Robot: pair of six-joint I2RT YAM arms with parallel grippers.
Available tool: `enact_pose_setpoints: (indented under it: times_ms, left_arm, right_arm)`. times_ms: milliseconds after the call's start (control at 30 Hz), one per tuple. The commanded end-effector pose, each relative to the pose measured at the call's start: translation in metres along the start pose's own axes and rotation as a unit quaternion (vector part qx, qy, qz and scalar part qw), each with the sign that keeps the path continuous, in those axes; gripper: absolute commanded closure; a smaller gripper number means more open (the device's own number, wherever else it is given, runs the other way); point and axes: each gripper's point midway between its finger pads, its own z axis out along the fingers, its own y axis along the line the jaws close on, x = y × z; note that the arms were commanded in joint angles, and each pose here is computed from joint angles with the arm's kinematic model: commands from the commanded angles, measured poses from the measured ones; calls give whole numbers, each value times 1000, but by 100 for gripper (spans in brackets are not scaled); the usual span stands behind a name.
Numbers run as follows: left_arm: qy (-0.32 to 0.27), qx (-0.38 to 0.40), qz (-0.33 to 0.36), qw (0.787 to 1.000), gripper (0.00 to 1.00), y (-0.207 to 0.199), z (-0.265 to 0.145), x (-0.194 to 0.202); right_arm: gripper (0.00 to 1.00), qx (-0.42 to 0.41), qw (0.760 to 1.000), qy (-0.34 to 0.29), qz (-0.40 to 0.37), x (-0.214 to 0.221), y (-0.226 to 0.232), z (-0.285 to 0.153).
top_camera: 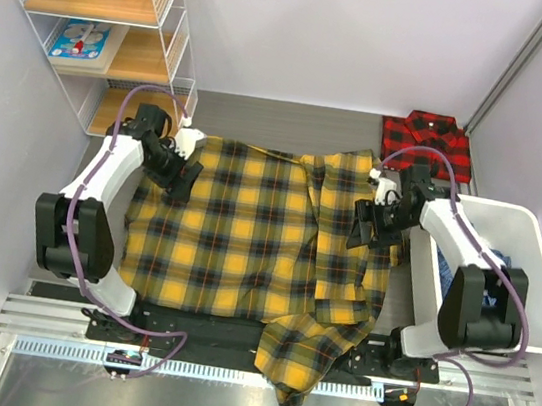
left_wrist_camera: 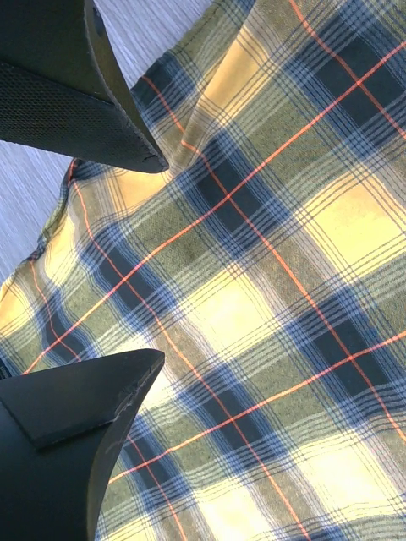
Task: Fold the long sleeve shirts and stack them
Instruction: Fold the shirt
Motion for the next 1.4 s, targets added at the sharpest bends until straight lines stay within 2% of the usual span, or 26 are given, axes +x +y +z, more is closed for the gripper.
enact_pose_setpoints:
  times_ms: [0,167,833,933,1067,1167,1200,1267,1300,1367]
  left_arm:
    - [-34,4,16,999,15,-5,-16,-18]
    - [-35,-4,21,999,15,-2,-16,-18]
    - [-36,-19,24,999,15,13,-10,-28]
    - [-38,-20,21,999,15,13,-9,-29]
    - [-43,-20,19,999,15,13,-9,-31]
    - [-52,-13,21,998,15,10,-7,-34]
    - [-61,-7,20,998,15,8,-8,-37]
    - [-77,0,24,997,17,8,-8,-47]
    - [-90,4,28,996,17,7,-9,-53]
    - [-130,-14,50,990,18,17,-13,-76]
  right_arm:
    - [26,2,999,38,34,6,-6,14]
    - [26,5,995,75,67,15,-16,31]
    - [33,51,984,148,84,31,-40,43]
    - [33,42,983,156,86,33,-38,45]
    - [39,-40,989,121,81,20,-9,44]
    - [48,-62,994,75,50,0,1,36]
    - [63,-62,995,61,43,-8,0,34]
    - [82,-69,996,37,41,-21,2,27]
    - [98,-84,996,11,37,-36,9,17]
    - [99,-93,994,-39,34,-63,10,-6]
